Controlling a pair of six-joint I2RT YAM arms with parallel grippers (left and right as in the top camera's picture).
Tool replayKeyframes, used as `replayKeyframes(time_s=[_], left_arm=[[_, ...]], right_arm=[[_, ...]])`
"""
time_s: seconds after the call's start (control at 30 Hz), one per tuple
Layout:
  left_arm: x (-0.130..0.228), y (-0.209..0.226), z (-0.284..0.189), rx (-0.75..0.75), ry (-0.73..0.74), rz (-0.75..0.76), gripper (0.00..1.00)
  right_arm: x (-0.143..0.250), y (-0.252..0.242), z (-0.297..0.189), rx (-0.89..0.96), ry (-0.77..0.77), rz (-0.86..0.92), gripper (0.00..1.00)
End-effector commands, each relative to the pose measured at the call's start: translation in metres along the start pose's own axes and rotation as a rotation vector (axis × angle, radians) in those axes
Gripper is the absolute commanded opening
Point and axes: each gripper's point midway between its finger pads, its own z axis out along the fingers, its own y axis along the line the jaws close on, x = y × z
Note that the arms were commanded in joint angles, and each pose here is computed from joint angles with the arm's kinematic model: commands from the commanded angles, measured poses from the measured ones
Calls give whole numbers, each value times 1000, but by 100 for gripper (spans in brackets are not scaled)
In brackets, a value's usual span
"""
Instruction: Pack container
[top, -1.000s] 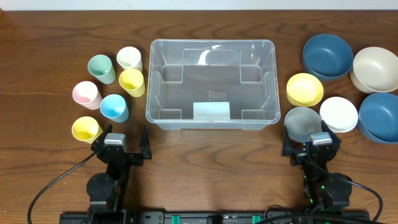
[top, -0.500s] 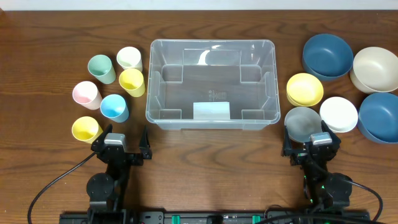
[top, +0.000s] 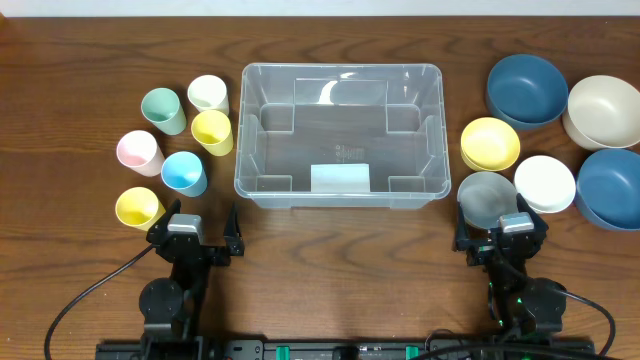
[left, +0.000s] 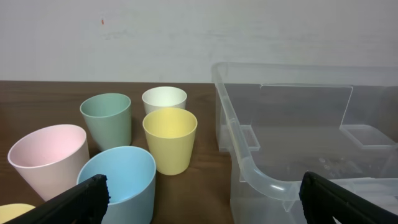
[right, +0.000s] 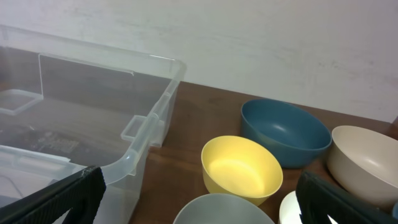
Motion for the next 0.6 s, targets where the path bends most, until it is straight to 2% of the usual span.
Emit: replayKeyframes(time_s=[0.0, 0.57], left_arm=[[14, 0, 1, 4, 44, 5, 98], [14, 0, 1, 4, 44, 5, 98]], right_arm=[[1, -3, 0, 14, -1, -7, 99], [1, -3, 0, 14, -2, -7, 99]])
